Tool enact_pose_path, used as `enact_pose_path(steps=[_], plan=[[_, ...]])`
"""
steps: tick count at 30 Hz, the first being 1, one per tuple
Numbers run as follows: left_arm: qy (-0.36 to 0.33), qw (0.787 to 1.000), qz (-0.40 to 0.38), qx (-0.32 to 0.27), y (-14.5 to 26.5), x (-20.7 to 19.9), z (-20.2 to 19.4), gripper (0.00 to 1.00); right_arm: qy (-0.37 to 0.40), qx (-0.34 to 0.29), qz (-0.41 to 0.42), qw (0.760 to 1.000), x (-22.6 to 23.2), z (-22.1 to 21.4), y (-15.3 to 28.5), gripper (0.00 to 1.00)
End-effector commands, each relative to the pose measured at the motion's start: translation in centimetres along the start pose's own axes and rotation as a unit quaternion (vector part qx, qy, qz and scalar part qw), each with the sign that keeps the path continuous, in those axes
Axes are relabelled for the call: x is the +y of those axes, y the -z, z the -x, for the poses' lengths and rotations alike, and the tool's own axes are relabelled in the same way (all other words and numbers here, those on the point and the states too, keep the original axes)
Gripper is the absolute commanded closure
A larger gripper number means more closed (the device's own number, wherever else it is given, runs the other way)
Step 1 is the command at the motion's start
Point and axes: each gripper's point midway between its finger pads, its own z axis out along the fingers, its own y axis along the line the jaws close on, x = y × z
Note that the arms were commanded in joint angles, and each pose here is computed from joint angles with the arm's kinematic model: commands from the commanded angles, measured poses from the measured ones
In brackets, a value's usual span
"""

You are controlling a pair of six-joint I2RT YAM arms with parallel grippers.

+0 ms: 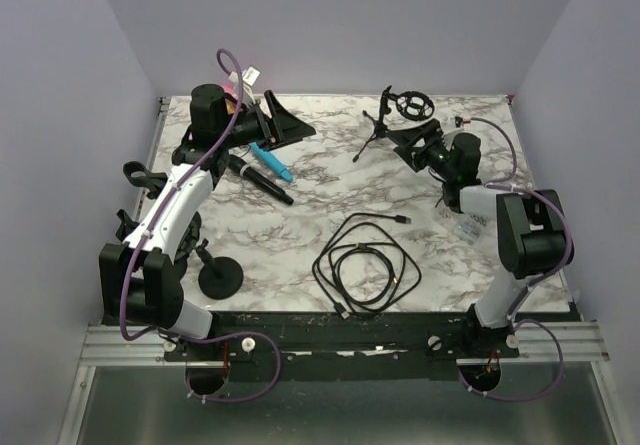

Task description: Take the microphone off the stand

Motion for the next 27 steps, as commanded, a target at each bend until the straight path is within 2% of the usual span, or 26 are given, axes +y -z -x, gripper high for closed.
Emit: enact_pose_path(steps=[1, 7, 17, 22, 27], plan=[[-0.017, 1.0, -0.018, 0.003, 0.4, -1.2, -0.3, 0.2, 0.088, 0.01, -0.059, 0.994, -0.5, 0.7, 0.9, 0.18], [-0.022, 1.0, -0.018, 0.008, 0.1, -1.5, -0.6, 0.2, 0.142, 0.024, -0.095, 0.985, 0.0, 0.2, 2.8, 0.18], [-0.037, 0.999, 0.0, 0.014, -0.2, -1.5, -1.1, 0.2, 0.2, 0.082, -0.126, 0.968, 0.9, -3.6, 5.8, 0.17], [-0.051, 0.999, 0.004, 0.015, -0.3, -2.1, -1.4, 0.2, 0.219, 0.108, -0.123, 0.962, 2.4, -5.2, 8.6, 0.16], [-0.089, 0.996, 0.017, 0.014, -0.3, -3.1, -2.0, 0.2, 0.237, 0.102, -0.135, 0.957, 3.7, -5.5, 12.5, 0.12]])
